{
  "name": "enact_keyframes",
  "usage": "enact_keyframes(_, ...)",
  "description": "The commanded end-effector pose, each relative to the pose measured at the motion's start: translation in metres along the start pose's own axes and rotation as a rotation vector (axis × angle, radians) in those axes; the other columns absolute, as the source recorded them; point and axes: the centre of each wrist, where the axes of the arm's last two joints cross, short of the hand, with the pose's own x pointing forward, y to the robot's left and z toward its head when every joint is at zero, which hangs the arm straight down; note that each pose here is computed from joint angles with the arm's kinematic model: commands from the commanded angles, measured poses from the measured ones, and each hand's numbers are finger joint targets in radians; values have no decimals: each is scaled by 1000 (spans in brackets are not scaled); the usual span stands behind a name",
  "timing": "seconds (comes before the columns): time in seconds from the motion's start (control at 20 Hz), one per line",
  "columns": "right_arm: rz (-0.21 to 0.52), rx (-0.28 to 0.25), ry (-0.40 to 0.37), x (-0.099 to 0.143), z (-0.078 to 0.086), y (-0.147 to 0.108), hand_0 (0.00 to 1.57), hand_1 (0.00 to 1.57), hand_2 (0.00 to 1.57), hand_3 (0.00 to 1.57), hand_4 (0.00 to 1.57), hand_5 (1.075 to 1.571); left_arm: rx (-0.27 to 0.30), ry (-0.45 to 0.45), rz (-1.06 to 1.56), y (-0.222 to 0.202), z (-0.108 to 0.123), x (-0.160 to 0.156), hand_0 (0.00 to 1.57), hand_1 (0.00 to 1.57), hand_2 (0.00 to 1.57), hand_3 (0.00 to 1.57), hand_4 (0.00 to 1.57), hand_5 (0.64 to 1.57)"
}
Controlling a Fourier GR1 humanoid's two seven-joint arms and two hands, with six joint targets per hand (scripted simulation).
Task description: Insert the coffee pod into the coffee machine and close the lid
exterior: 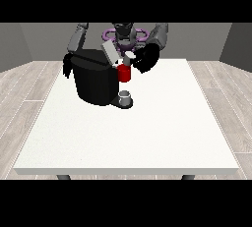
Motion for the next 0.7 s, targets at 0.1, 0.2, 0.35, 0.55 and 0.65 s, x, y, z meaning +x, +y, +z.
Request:
enact_keyframes(0.1,7,-8,-20,8,-21,9,0,0,0,0,268,1571,25,21,12,22,-7,16,1473,1473,1495,1388,626,1571)
enact_keyframes(0.2,23,-17,-67,13,-24,-14,0,0,0,0,188,1571,62,-39,-52,45,-2,26,1438,1438,1467,1362,625,1571)
enact_keyframes(0.35,19,9,-17,17,-28,2,0,0,0,0,231,1571,31,-5,-69,17,-4,6,1427,1427,1487,1421,679,1571)
enact_keyframes(0.55,19,13,-24,18,-31,7,0,0,0,0,250,1571,73,4,-93,40,-2,8,1443,1443,1477,1329,700,1571)
enact_keyframes(0.65,23,-1,-11,21,-36,-3,0,0,0,0,260,1571,37,-13,-40,26,-6,10,1453,1453,1468,1360,645,1571)
